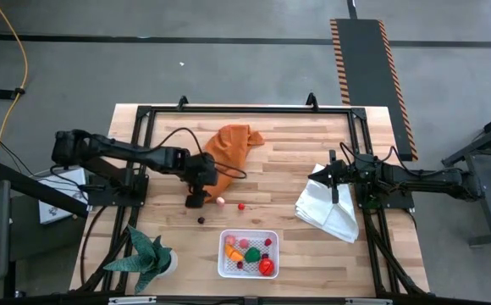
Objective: Pick and placing Produce into tupperware
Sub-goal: Put the peach into the white bin
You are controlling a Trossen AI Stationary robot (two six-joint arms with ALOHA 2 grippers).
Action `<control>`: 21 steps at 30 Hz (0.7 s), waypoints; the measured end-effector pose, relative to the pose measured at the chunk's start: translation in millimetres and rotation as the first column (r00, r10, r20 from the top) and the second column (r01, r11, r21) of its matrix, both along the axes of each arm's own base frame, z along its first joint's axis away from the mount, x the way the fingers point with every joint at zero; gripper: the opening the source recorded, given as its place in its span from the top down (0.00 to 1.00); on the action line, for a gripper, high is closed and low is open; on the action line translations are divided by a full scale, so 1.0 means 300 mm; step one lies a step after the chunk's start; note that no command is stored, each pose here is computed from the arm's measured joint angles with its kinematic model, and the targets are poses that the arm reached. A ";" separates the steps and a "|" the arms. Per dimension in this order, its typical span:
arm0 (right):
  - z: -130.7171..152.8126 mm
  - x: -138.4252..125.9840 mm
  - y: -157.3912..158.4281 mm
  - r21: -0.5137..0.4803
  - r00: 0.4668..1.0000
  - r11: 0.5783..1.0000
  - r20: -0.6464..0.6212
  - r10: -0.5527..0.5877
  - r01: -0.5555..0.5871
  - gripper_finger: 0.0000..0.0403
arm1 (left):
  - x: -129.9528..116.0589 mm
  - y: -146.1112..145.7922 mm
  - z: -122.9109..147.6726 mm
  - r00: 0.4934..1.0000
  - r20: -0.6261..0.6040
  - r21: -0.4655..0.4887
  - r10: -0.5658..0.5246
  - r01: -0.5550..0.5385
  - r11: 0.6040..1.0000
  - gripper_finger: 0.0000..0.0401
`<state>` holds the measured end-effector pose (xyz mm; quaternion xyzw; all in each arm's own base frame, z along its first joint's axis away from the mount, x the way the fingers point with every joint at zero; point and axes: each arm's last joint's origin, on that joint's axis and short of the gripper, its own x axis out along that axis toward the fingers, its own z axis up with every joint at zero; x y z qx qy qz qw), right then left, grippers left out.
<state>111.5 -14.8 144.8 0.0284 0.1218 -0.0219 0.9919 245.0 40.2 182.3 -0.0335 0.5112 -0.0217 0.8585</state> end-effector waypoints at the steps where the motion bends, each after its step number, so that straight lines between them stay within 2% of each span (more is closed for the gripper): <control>1: 0.000 0.000 0.000 0.000 1.000 1.000 0.001 0.000 0.000 1.00 | 0.006 -0.006 -0.007 1.000 -0.005 0.000 -0.009 0.009 1.000 0.53; 11: 0.000 0.000 0.000 0.000 1.000 1.000 0.000 0.000 0.000 1.00 | 0.038 -0.049 -0.041 0.998 -0.012 0.015 -0.059 0.059 0.998 0.53; 21: 0.000 0.000 0.000 0.000 1.000 1.000 0.000 0.000 0.000 1.00 | 0.054 -0.074 -0.042 0.996 0.018 0.040 -0.092 0.091 0.995 0.44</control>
